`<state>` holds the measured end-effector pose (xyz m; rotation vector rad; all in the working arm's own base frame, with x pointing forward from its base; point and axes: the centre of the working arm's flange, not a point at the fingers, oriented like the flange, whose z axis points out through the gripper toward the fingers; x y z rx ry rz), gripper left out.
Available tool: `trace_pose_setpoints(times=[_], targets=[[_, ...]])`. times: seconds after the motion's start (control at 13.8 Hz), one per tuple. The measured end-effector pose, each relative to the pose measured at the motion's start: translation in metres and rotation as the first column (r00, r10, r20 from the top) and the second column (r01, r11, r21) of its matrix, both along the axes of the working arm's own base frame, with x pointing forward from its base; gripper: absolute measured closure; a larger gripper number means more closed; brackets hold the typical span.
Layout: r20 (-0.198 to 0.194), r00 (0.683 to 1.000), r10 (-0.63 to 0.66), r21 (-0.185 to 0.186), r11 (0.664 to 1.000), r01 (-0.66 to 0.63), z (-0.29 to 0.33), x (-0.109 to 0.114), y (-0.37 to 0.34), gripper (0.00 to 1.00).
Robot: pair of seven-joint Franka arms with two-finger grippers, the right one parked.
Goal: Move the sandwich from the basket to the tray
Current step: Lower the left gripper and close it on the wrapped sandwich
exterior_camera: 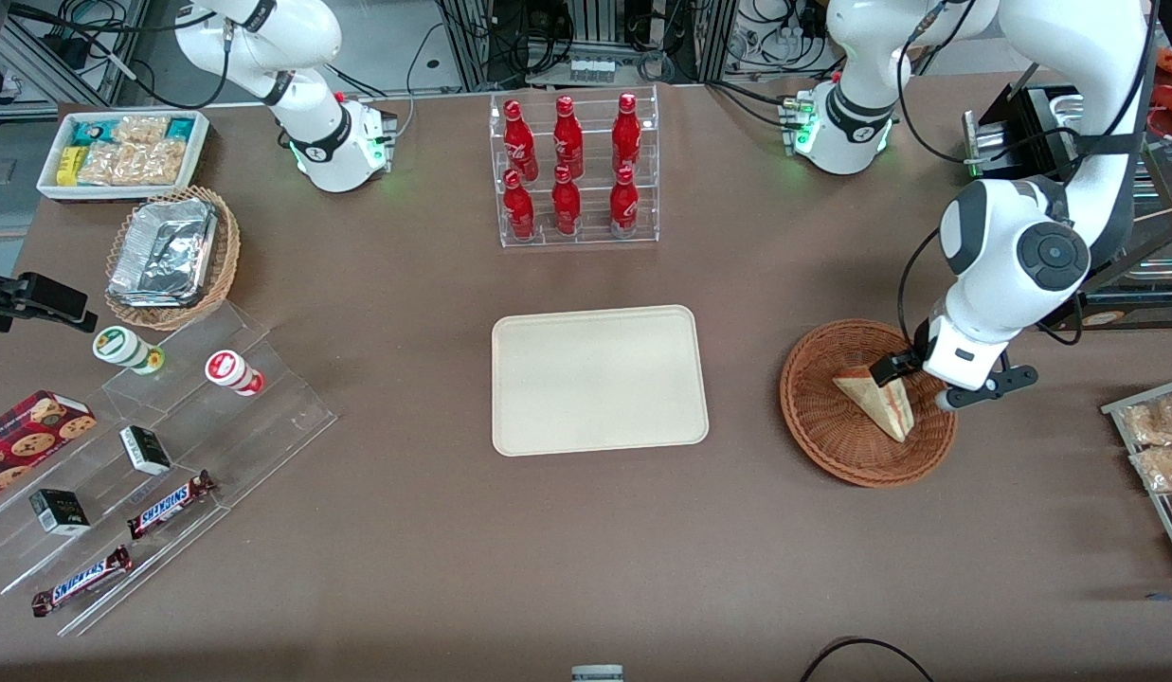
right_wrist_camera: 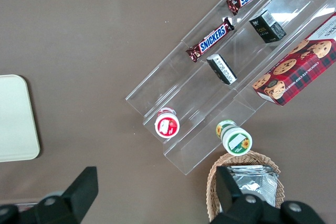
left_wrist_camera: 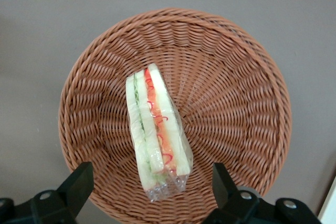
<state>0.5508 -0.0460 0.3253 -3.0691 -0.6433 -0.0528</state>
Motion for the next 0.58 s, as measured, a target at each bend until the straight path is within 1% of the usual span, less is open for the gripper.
trace_pose_setpoints(times=[0.22,0.36,0.58], targets=[[-0.014,0.982,0.186,-0.007,0.983,-0.186,-0.012,-0.002,-0.001,0.0],[-0.021,0.961,0.275,-0.033,0.961,-0.276,-0.019,0.0,-0.002,0.0],[-0.047,0.938,0.344,-0.06,0.936,-0.347,-0.031,0.0,-0.002,0.0]])
